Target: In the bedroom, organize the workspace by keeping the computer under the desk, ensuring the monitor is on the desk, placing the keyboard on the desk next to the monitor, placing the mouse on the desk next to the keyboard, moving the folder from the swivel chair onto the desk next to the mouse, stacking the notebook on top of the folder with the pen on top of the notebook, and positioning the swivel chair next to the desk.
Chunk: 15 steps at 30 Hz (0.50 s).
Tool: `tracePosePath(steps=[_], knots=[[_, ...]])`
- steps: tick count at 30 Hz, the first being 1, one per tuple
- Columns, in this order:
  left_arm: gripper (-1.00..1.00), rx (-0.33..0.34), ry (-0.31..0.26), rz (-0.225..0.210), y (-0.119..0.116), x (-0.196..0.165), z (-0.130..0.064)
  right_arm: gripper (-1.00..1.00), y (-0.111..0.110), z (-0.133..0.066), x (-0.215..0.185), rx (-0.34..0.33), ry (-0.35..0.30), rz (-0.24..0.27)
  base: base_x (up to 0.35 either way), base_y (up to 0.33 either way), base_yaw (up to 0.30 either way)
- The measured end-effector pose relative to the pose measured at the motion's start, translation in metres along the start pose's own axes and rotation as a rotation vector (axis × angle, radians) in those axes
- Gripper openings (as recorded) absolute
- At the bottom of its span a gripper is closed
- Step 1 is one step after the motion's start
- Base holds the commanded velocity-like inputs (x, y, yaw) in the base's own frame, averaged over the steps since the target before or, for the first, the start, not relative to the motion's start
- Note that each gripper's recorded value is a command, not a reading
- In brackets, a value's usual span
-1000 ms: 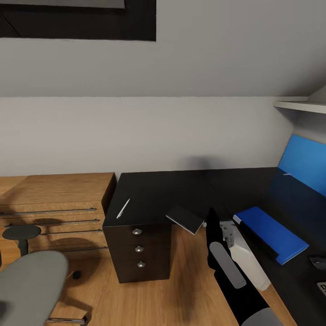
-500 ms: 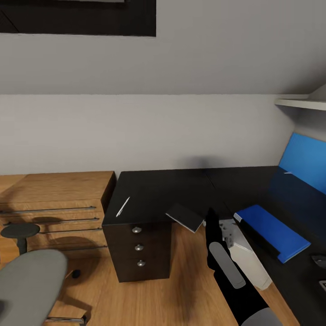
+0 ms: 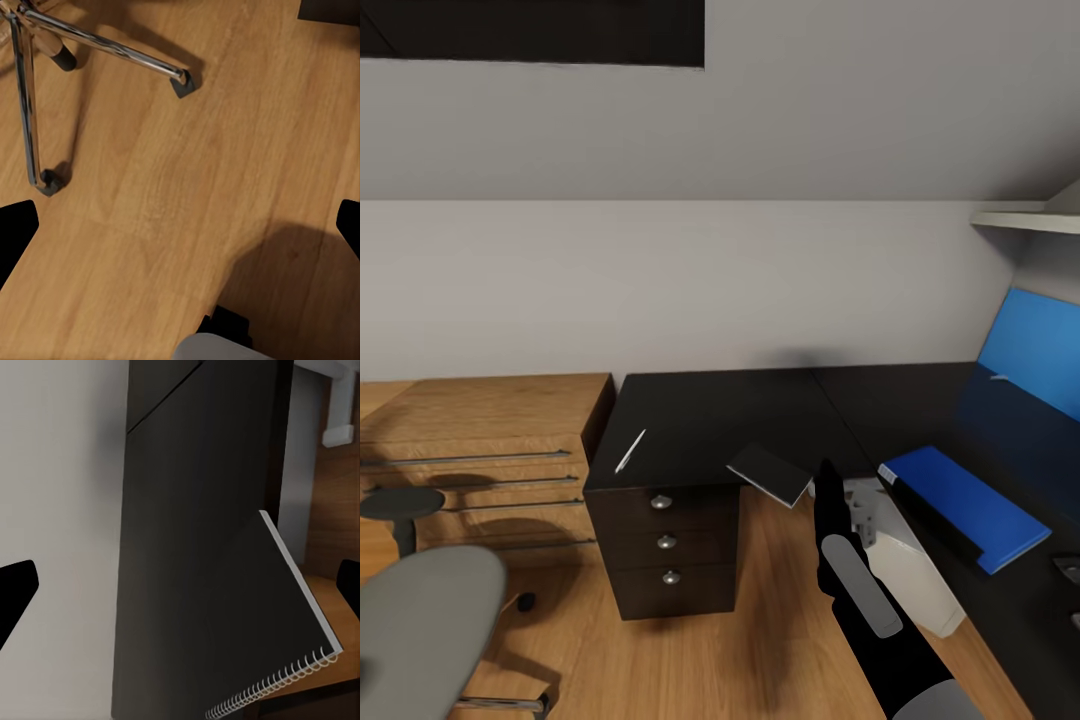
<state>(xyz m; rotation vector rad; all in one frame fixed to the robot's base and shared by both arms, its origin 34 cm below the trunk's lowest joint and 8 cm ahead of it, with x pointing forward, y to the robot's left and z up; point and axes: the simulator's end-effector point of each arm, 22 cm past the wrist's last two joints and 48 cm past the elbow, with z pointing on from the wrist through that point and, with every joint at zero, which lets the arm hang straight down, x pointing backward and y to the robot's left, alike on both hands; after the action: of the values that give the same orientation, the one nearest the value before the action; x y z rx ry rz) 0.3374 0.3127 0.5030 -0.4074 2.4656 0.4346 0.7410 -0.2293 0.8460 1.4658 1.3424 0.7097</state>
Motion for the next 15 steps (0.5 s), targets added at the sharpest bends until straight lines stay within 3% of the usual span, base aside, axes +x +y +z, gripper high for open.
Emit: tracePosePath(steps=[15], knots=[[1.00, 0.000, 0.000, -0.001, -0.005, 0.016, 0.019, 1.00, -0.024, 0.008, 0.003, 0.000, -0.002, 0.000, 0.000, 0.000, 0.000]])
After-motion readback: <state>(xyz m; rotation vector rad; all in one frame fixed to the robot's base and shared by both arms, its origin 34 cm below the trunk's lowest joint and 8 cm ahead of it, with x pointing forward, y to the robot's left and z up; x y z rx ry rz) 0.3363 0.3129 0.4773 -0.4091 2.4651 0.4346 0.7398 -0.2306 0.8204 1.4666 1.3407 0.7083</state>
